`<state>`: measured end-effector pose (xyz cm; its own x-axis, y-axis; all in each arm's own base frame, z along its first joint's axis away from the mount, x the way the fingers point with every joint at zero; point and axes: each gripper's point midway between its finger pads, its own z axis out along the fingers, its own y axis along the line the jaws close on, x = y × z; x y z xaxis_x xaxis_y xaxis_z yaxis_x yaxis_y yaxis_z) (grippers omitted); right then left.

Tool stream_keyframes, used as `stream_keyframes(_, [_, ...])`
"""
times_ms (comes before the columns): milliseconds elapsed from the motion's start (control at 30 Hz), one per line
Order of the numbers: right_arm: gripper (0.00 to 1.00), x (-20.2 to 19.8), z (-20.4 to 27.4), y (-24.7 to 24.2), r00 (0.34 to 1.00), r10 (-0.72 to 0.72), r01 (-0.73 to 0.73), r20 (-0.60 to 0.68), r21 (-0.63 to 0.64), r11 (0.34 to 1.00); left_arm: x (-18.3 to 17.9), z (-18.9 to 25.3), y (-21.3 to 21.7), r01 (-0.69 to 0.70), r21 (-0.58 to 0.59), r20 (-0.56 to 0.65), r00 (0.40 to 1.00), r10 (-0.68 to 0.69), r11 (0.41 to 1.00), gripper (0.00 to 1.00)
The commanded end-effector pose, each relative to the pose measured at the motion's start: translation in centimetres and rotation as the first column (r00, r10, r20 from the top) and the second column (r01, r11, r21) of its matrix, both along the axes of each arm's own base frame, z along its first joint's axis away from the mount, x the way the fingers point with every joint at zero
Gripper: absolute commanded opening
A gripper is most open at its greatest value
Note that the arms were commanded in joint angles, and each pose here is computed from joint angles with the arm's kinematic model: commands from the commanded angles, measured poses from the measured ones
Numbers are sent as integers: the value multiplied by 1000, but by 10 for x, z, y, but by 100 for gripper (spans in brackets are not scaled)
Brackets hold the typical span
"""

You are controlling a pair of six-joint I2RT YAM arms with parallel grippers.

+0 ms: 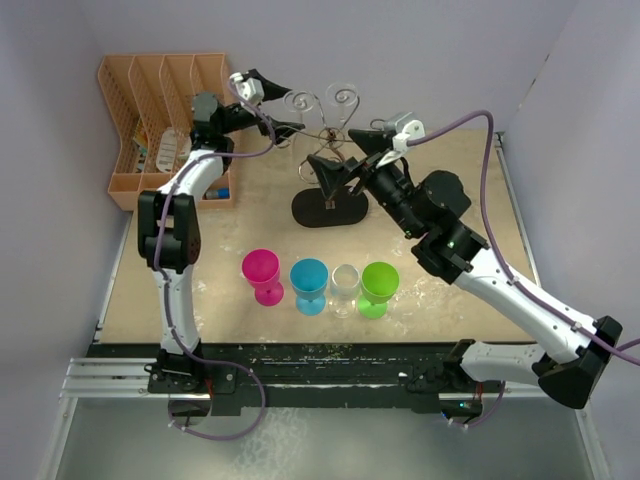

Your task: Place the wine glass upside down on the wine glass rack

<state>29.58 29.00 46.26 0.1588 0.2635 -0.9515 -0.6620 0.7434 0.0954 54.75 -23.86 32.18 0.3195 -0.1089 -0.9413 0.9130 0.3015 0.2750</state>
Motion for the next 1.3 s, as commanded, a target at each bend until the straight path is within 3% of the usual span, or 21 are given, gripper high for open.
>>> stream_keyframes(0, [100,-9,30,-19,998,-33,28,57,89,996,-12,22,24,-62,65,99,994,56,996,100])
stream_keyframes(467, [100,-9,32,-21,995,-45,38,88,70,997,5,-1,60,-264,183,67,964,256,947,100])
stream_keyframes(567, [100,-10,33,-23,995,-50,45,91,55,997,-2,-9,77,-327,242,10,942,334,914,100])
stream_keyframes(667, [100,-12,35,-21,996,-31,29,81,25,999,-18,-10,106,-433,328,-9,887,461,839,100])
stream_keyframes(867, [100,-17,20,-12,1000,29,-28,11,-26,999,-95,-25,161,-539,521,-37,760,649,662,100])
stream_keyframes(1000, [100,-23,-4,-7,993,69,-75,-98,-62,995,-170,-50,182,-452,686,-168,664,729,570,100])
stream_keyframes(1067, [100,-30,-13,-11,987,82,-93,-135,-73,993,-207,-55,180,-388,719,-213,667,714,577,100])
stream_keyframes(1267, [100,-55,-39,-36,977,77,-95,-199,-80,992,-288,-59,153,-154,715,-398,712,578,682,97])
